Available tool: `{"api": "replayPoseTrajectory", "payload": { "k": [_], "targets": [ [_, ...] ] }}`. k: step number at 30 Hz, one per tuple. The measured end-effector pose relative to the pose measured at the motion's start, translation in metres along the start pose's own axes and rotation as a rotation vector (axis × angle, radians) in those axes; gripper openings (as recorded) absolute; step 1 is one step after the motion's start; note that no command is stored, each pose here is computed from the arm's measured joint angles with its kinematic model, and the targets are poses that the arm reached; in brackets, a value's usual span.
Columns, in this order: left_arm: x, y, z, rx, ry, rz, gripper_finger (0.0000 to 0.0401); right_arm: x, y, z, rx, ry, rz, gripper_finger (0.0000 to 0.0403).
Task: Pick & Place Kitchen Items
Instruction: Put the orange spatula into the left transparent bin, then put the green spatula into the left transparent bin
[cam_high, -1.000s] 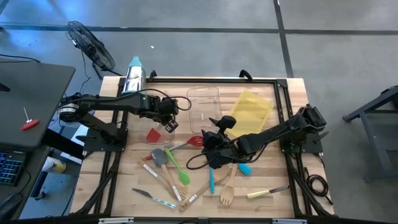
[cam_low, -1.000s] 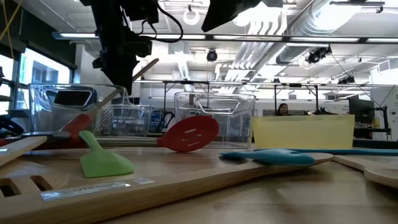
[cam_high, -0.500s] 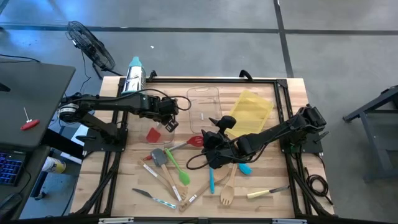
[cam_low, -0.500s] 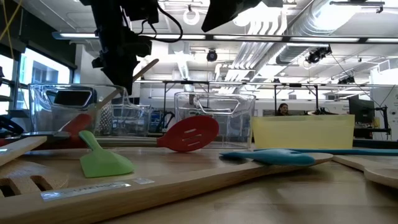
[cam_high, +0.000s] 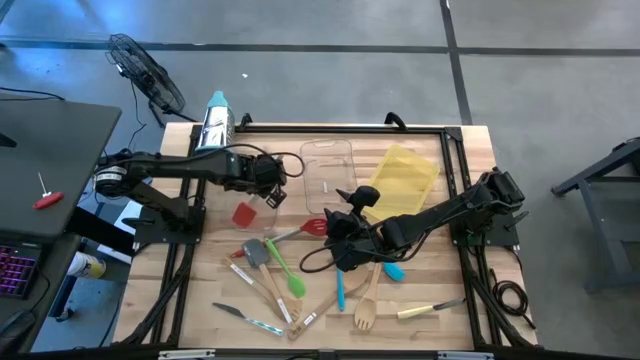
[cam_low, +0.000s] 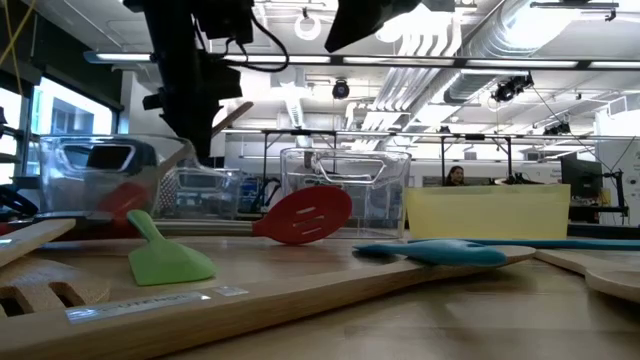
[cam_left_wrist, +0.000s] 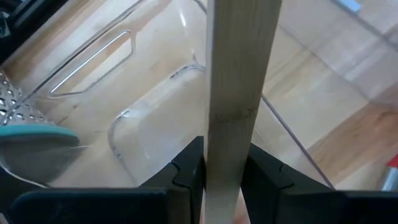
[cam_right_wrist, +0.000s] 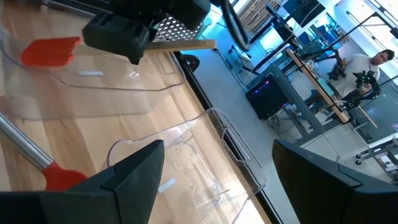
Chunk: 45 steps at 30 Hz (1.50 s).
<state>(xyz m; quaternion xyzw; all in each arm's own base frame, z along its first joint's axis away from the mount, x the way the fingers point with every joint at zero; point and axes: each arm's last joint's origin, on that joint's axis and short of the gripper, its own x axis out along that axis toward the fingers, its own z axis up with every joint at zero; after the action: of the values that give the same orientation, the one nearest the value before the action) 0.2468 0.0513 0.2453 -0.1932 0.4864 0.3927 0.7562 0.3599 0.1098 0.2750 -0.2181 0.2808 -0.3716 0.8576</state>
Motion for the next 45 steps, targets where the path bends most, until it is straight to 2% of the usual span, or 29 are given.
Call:
{"api": "replayPoseTrajectory", "payload": {
  "k": [7, 16, 20, 26, 33, 39, 43, 45],
  "targets": [
    [0.01, -0.002, -0.006, -0.003, 0.006, -0.034, 0.0079, 0.0, 0.0, 0.0, -0.001, 0.002, 0.0, 0.0293],
    [0.013, -0.004, -0.005, 0.049, -0.01, -0.072, 0.0081, 0.0, 0.0, -0.001, 0.02, 0.003, -0.001, 0.0293],
    [0.013, -0.004, -0.005, 0.077, -0.012, -0.07, 0.0107, 0.0, 0.0, -0.001, 0.021, 0.004, -0.001, 0.0293],
    [0.013, -0.003, -0.005, 0.037, -0.028, -0.043, 0.0161, 0.0, 0.0, -0.001, 0.021, 0.005, 0.004, 0.0293],
    [0.011, -0.003, -0.004, 0.031, -0.03, -0.042, 0.0173, 0.0, 0.001, -0.001, 0.02, 0.01, 0.027, 0.0293],
    [-0.011, -0.005, 0.011, 0.028, -0.026, -0.076, 0.0173, 0.0, 0.001, -0.001, 0.02, 0.01, 0.025, 0.0293],
    [-0.038, -0.004, 0.022, 0.03, -0.041, -0.098, 0.0173, 0.0, 0.001, -0.001, 0.018, 0.009, 0.025, 0.0293],
    [-0.053, -0.005, 0.026, 0.068, -0.063, -0.121, 0.0173, 0.0, 0.001, -0.001, 0.017, 0.01, 0.027, 0.0293]
  ]
}}
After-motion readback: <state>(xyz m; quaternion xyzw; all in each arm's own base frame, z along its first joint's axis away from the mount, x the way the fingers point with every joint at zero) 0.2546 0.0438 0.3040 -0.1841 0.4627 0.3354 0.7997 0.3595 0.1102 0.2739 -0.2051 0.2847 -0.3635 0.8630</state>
